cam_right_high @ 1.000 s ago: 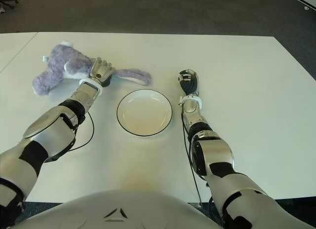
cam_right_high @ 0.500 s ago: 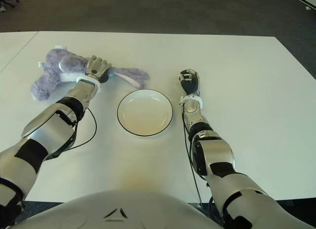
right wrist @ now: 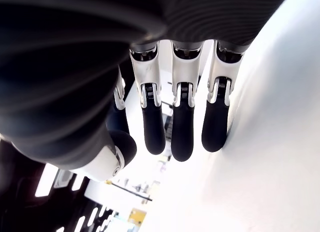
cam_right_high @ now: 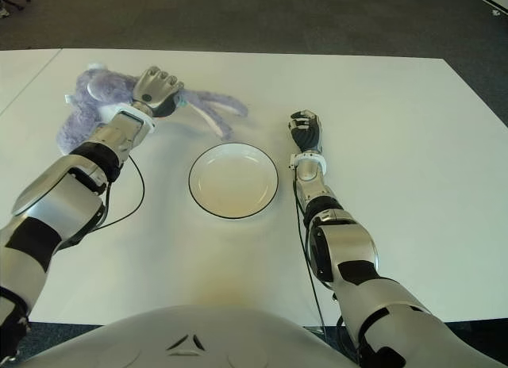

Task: Put the doll into the plate.

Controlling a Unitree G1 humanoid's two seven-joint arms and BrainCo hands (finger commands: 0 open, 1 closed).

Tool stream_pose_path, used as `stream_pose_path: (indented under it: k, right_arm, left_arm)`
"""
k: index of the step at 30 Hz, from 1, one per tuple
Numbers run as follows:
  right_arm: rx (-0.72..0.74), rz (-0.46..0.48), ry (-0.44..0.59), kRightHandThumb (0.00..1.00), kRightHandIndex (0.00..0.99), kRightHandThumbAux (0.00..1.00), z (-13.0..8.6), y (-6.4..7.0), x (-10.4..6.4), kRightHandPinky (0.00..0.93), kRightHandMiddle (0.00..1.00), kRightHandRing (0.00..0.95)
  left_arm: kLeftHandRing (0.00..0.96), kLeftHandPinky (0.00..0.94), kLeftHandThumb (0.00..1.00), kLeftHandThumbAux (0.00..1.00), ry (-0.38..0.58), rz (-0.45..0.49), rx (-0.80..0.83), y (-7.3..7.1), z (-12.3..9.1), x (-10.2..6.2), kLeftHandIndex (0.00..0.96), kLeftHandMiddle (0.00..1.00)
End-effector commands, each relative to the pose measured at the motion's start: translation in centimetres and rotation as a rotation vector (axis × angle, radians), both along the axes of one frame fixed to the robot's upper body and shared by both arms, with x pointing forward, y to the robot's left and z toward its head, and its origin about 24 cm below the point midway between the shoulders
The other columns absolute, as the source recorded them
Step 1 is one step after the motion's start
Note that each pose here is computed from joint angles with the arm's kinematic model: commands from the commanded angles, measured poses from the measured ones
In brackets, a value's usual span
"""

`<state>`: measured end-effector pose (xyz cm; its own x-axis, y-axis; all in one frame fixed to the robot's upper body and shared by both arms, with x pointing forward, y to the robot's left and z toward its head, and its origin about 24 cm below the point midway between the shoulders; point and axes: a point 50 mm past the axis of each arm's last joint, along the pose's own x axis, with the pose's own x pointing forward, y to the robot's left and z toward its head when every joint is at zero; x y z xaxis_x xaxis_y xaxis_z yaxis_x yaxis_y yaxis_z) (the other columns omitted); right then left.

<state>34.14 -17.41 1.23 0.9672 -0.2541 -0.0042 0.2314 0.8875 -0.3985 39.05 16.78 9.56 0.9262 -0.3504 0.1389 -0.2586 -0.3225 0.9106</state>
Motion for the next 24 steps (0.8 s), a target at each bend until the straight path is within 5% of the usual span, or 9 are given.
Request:
stream_pose_path:
  k: [1, 6, 12, 24]
  right_arm:
    - [0.008, -0.051, 0.425, 0.688, 0.400, 0.737, -9.1, -0.9, -7.4, 0.383, 0.319, 0.357]
    - [0.012, -0.058, 0.425, 0.689, 0.400, 0.737, -9.0, -0.8, -7.3, 0.388, 0.331, 0.369]
    - [-0.012, -0.053, 0.422, 0.690, 0.401, 0.736, -8.9, -0.7, -7.3, 0.393, 0.333, 0.374]
    - [0.002, -0.048, 0.401, 0.692, 0.402, 0.735, -8.7, -0.3, -7.0, 0.421, 0.355, 0.400]
  left_arm:
    - [0.787, 0.797, 0.963, 0.616, -0.202, -0.196, 0.017, -1.2, 4.1, 0.2, 0.651, 0.499]
    - [0.797, 0.811, 0.964, 0.617, -0.360, -0.374, -0.028, -2.9, 6.8, -0.6, 0.653, 0.498]
    - [0.804, 0.814, 0.964, 0.618, -0.451, -0.477, -0.021, -4.5, 9.6, -1.4, 0.658, 0.498]
    - [0.803, 0.813, 0.966, 0.617, -0.570, -0.544, 0.031, -5.3, 12.0, -2.1, 0.657, 0.498]
